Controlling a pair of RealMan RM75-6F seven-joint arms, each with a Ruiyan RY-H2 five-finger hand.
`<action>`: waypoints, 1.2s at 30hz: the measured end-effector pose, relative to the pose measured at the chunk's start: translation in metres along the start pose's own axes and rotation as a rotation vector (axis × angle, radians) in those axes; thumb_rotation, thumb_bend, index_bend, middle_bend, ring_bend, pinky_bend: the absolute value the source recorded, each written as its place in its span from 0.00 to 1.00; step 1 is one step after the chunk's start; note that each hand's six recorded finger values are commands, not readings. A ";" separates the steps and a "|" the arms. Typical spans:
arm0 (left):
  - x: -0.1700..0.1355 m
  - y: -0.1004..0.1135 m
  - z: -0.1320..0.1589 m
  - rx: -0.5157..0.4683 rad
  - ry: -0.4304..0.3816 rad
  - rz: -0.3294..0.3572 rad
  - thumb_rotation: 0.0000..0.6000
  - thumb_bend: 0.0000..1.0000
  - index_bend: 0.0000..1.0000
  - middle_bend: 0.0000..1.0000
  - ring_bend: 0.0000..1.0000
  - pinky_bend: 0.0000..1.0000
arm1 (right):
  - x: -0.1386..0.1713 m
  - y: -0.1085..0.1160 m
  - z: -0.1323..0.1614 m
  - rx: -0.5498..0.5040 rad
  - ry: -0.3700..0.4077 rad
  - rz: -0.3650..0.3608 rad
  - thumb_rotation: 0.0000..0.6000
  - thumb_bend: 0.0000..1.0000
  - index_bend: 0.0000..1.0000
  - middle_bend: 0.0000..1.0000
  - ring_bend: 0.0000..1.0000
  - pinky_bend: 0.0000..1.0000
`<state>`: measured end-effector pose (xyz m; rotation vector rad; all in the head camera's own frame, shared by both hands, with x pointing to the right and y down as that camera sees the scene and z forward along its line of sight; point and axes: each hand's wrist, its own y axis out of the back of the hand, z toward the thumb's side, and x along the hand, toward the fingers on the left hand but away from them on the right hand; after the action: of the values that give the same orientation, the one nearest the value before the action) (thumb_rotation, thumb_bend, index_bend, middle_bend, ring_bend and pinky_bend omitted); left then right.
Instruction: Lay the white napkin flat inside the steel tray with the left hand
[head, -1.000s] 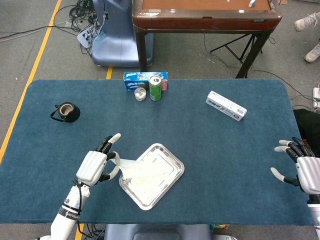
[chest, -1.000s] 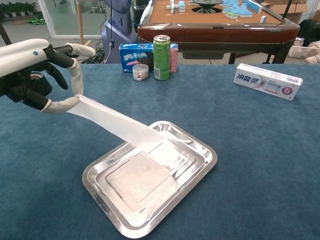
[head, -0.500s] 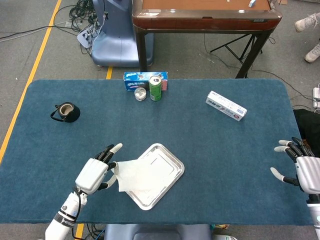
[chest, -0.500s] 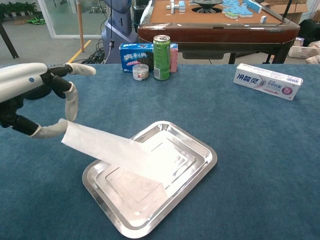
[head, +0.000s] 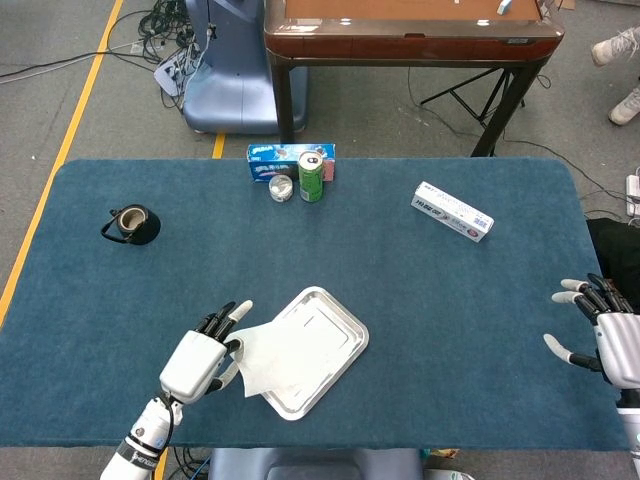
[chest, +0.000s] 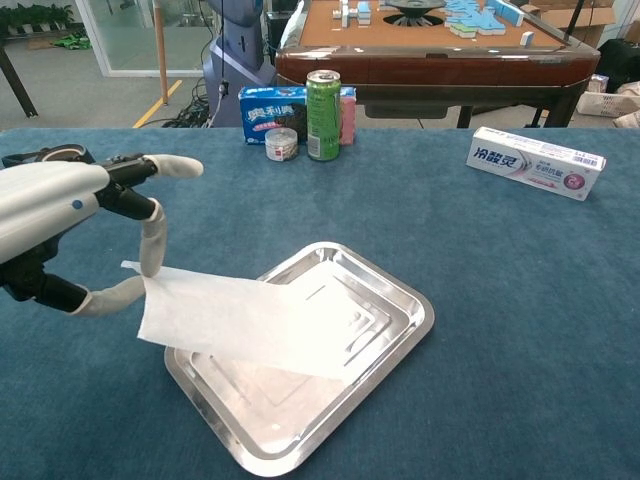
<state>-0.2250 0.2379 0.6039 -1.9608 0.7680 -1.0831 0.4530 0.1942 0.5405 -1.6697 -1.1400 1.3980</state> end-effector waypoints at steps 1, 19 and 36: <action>0.000 -0.002 0.001 0.001 0.001 -0.005 1.00 0.49 0.63 0.07 0.00 0.18 | 0.000 0.000 0.000 0.000 -0.001 0.000 1.00 0.21 0.35 0.25 0.10 0.20; 0.003 -0.028 0.022 0.015 -0.030 -0.088 1.00 0.48 0.62 0.07 0.00 0.18 | 0.002 0.006 -0.002 -0.010 -0.005 -0.018 1.00 0.21 0.35 0.25 0.10 0.20; 0.007 -0.042 0.036 0.051 -0.043 -0.139 1.00 0.48 0.58 0.07 0.00 0.18 | 0.003 0.010 -0.004 -0.017 -0.011 -0.027 1.00 0.21 0.35 0.25 0.10 0.20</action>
<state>-0.1844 0.2663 0.6297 -2.0107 0.5825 -1.1270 0.4590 0.1927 0.5308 -1.6539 -1.1799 1.3862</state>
